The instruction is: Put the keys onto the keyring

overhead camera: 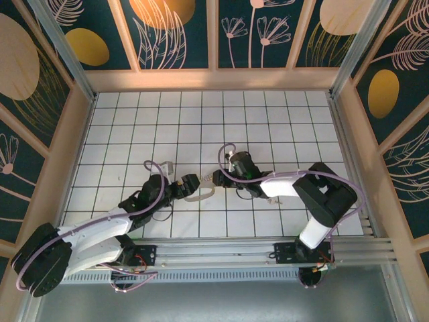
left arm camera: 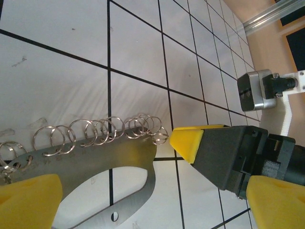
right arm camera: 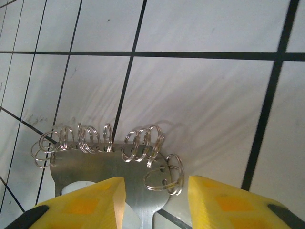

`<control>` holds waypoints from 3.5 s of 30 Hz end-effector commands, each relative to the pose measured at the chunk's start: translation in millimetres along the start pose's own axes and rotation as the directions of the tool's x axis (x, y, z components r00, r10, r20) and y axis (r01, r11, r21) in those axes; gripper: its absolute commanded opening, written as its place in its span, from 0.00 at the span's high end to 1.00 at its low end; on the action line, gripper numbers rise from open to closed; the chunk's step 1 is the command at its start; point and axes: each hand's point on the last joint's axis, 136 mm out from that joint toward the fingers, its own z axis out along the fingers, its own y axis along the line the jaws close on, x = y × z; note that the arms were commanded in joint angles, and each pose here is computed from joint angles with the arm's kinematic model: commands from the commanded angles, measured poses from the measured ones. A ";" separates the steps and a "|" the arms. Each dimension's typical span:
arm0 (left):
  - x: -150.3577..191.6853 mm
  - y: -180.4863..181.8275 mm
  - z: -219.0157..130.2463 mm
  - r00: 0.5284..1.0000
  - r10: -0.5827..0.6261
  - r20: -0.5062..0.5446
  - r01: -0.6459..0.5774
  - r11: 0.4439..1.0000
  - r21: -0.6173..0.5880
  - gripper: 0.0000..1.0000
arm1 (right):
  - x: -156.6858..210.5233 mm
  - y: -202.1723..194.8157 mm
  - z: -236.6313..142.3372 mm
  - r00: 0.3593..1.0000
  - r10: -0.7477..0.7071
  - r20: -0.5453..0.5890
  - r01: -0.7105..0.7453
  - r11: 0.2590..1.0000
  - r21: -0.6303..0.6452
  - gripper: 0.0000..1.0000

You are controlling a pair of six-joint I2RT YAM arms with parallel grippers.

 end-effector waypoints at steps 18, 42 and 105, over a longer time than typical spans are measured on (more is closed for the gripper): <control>18.9 25.1 17.8 0.999 -0.004 -0.045 0.002 0.999 -0.052 0.01 | 1.1 -4.1 10.7 1.000 -0.021 -0.018 0.021 0.999 0.029 0.83; -16.0 6.5 87.8 0.983 0.185 -0.016 -0.186 0.976 -0.115 0.01 | 27.4 -27.5 -23.6 0.987 0.161 0.026 -0.162 0.985 0.061 1.00; -82.6 -54.2 37.4 0.966 0.229 0.123 -0.234 0.972 0.033 0.01 | 35.9 26.4 -9.0 0.981 -0.184 -0.061 0.184 0.983 -0.005 0.40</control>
